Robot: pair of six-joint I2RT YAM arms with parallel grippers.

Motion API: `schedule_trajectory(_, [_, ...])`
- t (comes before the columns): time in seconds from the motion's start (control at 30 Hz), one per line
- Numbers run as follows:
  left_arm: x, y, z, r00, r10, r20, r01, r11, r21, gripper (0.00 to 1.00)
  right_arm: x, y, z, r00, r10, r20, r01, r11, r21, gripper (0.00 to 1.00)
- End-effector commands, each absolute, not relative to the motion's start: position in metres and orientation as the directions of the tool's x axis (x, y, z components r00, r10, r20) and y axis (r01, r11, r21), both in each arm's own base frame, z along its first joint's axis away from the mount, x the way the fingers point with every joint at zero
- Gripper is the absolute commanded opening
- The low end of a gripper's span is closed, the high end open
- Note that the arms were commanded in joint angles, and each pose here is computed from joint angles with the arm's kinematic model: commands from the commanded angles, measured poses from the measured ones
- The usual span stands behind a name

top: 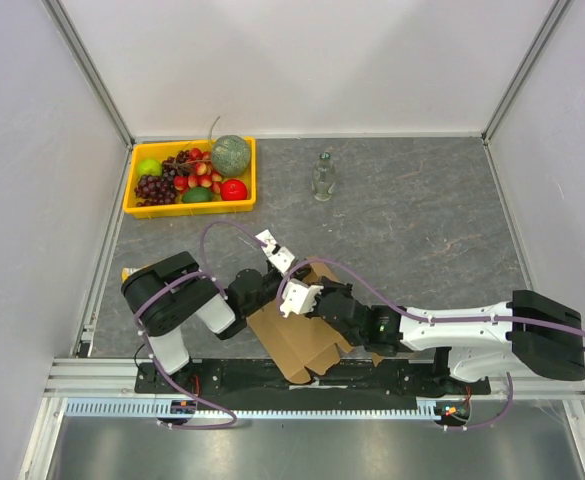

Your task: Fold the paper box

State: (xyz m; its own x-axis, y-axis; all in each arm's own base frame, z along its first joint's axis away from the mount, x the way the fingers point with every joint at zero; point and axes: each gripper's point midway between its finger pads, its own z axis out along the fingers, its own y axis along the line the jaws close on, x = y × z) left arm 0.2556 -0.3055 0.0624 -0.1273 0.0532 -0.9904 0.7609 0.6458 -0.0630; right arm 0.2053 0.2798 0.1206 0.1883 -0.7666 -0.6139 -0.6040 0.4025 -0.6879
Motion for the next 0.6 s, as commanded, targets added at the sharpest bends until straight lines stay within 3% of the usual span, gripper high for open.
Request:
schedule_trajectory(0.0, [0.268,-0.306,0.071,-0.042,0.048,-0.998,0.731,0.683,0.002,0.06,0.189,0.32,0.143,0.243,-0.637,-0.731,-0.67,0.435,-0.601,0.14])
schedule_trajectory(0.57, [0.261,-0.304,0.059,-0.013,0.06,-0.998,0.713,0.7,0.033,0.02,0.174,0.33,0.163,0.21,-0.488,-0.847,-0.737,0.49,-0.465,0.31])
